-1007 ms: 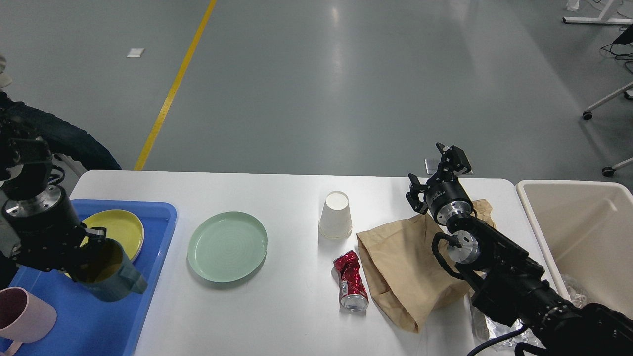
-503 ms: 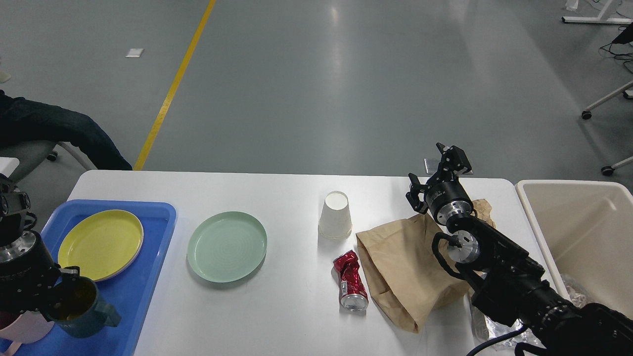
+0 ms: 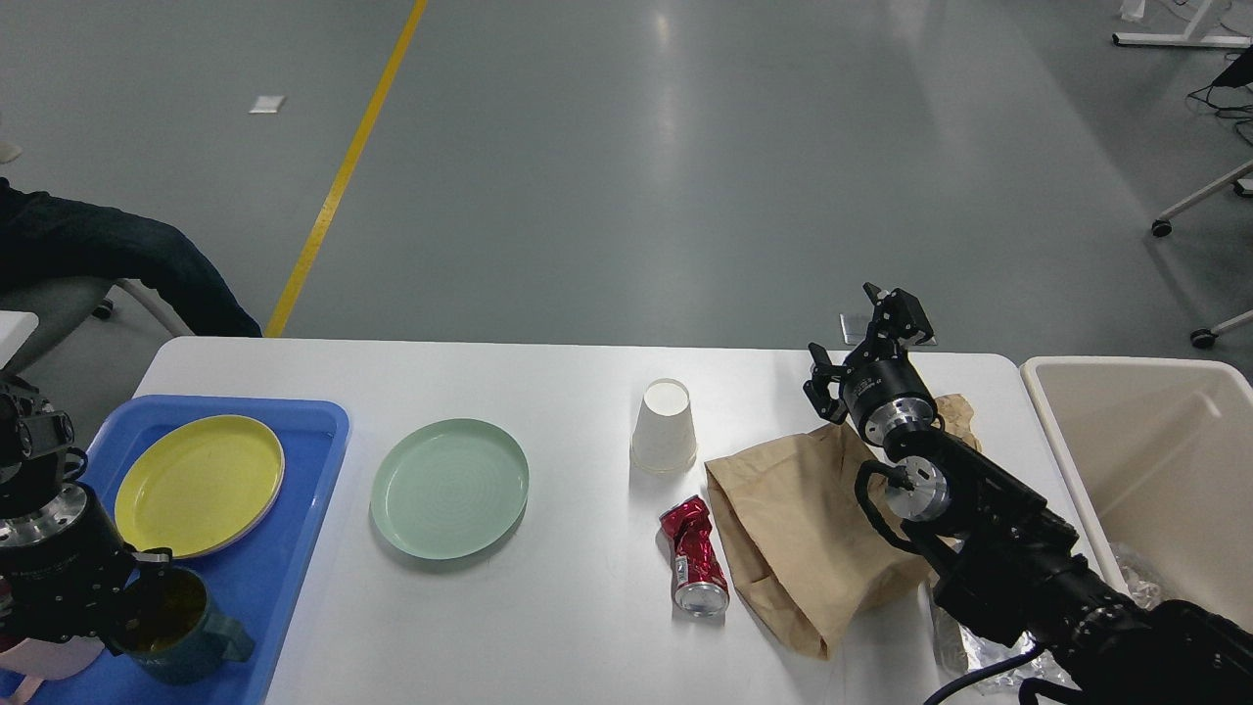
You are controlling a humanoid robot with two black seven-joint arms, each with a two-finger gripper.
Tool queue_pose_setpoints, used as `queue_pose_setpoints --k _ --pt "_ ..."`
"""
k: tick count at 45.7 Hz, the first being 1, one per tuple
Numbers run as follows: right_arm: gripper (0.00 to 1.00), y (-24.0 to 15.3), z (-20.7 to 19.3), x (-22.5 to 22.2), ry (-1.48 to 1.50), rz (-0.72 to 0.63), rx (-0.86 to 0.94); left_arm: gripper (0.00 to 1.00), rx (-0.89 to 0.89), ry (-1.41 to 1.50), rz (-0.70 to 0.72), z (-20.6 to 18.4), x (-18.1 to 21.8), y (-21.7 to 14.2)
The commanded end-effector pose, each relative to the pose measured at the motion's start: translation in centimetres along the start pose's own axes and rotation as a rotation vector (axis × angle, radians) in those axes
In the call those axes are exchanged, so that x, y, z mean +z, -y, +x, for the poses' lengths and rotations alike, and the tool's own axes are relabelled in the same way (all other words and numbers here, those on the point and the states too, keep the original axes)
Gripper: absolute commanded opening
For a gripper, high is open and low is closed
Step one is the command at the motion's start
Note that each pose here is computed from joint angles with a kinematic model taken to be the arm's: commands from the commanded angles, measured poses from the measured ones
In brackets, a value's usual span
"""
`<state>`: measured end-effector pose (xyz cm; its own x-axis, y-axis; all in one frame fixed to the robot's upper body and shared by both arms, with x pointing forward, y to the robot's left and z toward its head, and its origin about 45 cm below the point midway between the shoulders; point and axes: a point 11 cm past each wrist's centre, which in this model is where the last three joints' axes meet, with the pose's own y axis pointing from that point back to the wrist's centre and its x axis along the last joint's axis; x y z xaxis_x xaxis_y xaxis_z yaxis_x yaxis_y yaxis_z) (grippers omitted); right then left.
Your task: Tidy desktop
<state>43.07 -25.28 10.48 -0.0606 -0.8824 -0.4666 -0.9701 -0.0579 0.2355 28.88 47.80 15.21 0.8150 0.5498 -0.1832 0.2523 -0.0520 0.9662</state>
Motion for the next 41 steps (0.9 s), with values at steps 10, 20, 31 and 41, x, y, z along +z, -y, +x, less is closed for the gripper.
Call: queue_pose_setpoints --k 10,20,31,41 --pt "1.0 0.0 0.0 0.0 0.0 0.0 0.0 0.65 0.069 0.006 -0.007 0.9 0.3 -0.7" --pt "1.0 0.0 0.0 0.0 0.0 0.0 0.0 0.85 0.141 0.021 -0.034 2.1 1.6 -4.5" --pt "1.0 0.0 0.0 0.0 0.001 0.0 0.0 0.9 0.239 0.055 -0.059 2.7 3.4 -11.5" --pt "1.0 0.0 0.0 0.0 0.0 0.0 0.0 0.9 0.302 0.17 -0.082 1.5 8.9 -16.2"
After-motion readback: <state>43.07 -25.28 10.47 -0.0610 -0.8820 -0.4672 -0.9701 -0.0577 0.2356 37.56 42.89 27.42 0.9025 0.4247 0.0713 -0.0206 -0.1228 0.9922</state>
